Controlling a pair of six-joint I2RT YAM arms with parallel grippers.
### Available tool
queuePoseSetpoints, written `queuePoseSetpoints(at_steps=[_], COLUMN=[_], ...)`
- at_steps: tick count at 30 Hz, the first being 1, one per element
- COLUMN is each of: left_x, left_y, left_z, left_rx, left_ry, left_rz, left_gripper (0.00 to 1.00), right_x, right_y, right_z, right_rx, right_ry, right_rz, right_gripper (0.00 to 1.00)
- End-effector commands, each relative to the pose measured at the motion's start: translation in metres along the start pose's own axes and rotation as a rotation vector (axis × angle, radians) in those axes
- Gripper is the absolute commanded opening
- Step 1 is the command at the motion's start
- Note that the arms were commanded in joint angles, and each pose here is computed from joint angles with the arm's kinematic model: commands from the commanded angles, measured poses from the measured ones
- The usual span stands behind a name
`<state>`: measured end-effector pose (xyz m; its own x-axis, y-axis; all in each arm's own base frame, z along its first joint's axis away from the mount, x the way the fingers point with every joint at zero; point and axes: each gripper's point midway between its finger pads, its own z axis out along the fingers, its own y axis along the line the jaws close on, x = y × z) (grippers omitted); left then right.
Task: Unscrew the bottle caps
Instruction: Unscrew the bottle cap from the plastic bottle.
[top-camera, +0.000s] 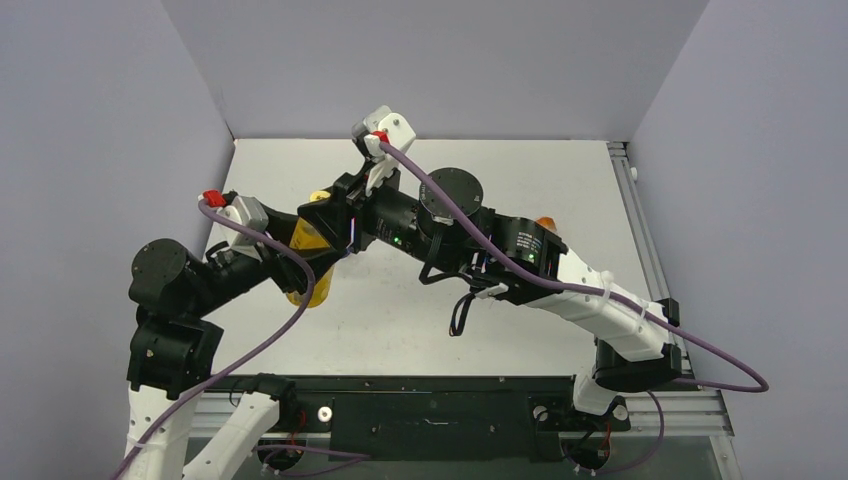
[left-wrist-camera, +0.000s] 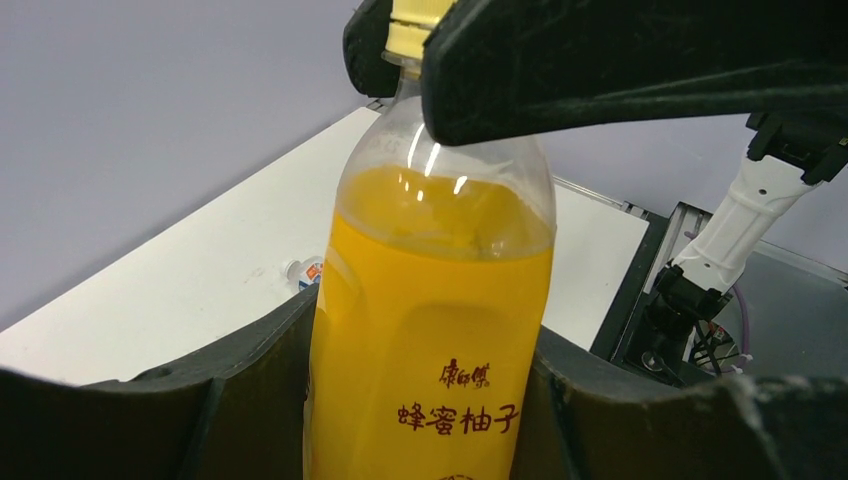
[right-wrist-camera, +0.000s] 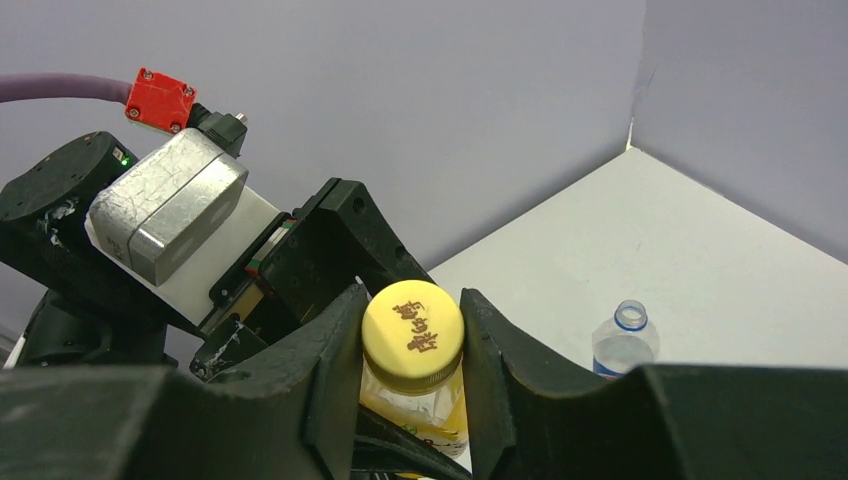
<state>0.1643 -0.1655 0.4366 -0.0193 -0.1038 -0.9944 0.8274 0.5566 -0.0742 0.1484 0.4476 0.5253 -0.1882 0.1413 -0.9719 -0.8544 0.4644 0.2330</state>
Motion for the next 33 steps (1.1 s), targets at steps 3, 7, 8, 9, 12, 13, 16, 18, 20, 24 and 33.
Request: queuePoseSetpoints(at_steps=[3, 7, 8, 9, 12, 13, 16, 18, 20, 24, 33], left_x=[-0.006, -0.004, -0.005, -0.005, -0.008, -0.008, -0.007, -0.006, -0.005, -0.005, -0.029], left_y=[-0.001, -0.002, -0.002, -0.002, -0.004, -0.005, -0.006, -0.006, -0.007, -0.012, -0.063], left_z=[0.0, 0.001, 0.001, 0.001, 0.001, 0.0, 0.001, 0.0, 0.0, 0.0, -0.007], left_rx=[0.005, 0.01, 0.012, 0.012, 0.017, 0.021, 0.027, 0.029, 0.033, 0.055, 0.33], left_ry=[-0.015, -0.016, -0.017, -0.018, -0.024, -0.024, -0.02, -0.018, -0.015, -0.014, -0.045], left_rz=[0.011, -0.001, -0.001, -0.002, -0.003, -0.004, -0.009, -0.01, -0.013, -0.025, -0.166], left_gripper=[0.18, 0.18, 0.18, 0.18, 0.18, 0.18, 0.18, 0.18, 0.18, 0.18, 0.21], right_x=[-0.029, -0.038, -0.039, -0.04, -0.04, -0.038, -0.035, -0.035, -0.038, -0.046, -0.053], right_y=[0.0, -0.004, -0.004, -0.003, -0.001, 0.0, 0.0, 0.0, -0.001, -0.002, 0.046], right_z=[-0.014, -0.02, -0.02, -0.02, -0.019, -0.019, -0.018, -0.019, -0.02, -0.026, -0.071], right_rx=[-0.007, 0.007, 0.005, 0.004, -0.005, -0.011, -0.013, -0.013, -0.013, -0.023, -0.508], right_ry=[-0.077, -0.106, -0.112, -0.115, -0.116, -0.111, -0.101, -0.1, -0.106, -0.123, -0.138], right_rz=[0.012, 0.008, 0.011, 0.013, 0.021, 0.022, 0.02, 0.018, 0.014, -0.007, -0.066], right_gripper=[0.2, 0.47, 0.49, 0.49, 0.4, 0.38, 0.25, 0.19, 0.13, 0.01, 0.0])
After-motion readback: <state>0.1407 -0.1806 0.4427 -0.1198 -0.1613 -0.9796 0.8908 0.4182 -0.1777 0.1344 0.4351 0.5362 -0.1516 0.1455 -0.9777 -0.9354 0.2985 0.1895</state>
